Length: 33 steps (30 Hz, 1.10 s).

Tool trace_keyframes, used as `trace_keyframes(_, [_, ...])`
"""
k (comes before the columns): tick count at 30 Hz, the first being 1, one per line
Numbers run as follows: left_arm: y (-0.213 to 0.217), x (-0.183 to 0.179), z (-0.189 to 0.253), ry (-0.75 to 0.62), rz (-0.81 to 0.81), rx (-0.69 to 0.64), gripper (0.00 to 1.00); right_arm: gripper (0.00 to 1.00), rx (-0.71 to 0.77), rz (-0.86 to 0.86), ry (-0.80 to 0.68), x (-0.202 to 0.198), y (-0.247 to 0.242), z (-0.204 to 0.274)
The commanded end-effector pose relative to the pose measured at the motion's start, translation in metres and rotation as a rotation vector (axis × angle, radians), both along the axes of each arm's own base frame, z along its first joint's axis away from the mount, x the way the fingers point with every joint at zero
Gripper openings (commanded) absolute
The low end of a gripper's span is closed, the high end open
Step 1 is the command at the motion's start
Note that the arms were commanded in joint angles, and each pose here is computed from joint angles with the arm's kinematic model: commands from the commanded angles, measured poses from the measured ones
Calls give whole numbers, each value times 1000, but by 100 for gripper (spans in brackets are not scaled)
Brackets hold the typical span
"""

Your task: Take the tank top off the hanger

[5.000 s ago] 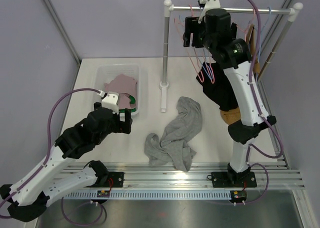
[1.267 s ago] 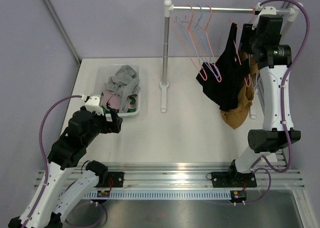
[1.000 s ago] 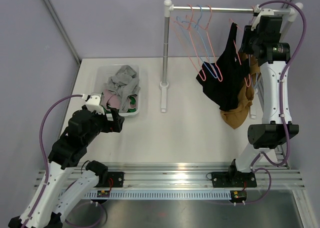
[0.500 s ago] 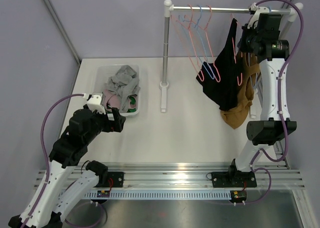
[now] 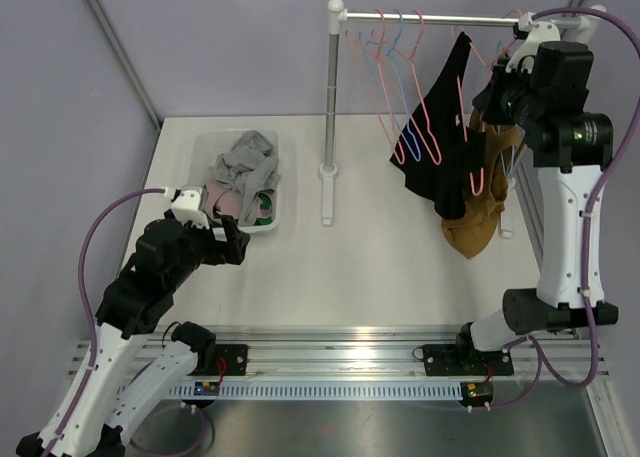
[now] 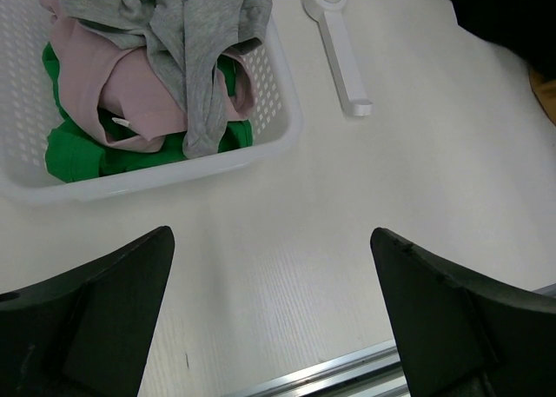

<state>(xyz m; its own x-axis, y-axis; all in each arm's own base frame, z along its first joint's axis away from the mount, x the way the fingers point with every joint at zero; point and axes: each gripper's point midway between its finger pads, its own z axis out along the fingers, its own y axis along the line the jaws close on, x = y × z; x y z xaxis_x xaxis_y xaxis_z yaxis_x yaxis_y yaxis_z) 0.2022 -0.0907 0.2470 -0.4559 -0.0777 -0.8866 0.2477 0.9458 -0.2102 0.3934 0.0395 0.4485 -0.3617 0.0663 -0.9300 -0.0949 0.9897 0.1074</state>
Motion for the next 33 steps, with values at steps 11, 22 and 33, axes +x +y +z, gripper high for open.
trace_keyframes(11, [-69, 8, 118, -169, -150, -252, 99, 0, 166, 57, 214, -172, 20, -47])
trace_keyframes(22, [-237, -14, 191, -370, -444, -158, 99, 0, 193, 211, 338, -265, 41, -102])
trace_keyframes(33, [-329, 1, 162, -337, -537, -115, 83, 0, 267, 496, 271, -309, 75, -84])
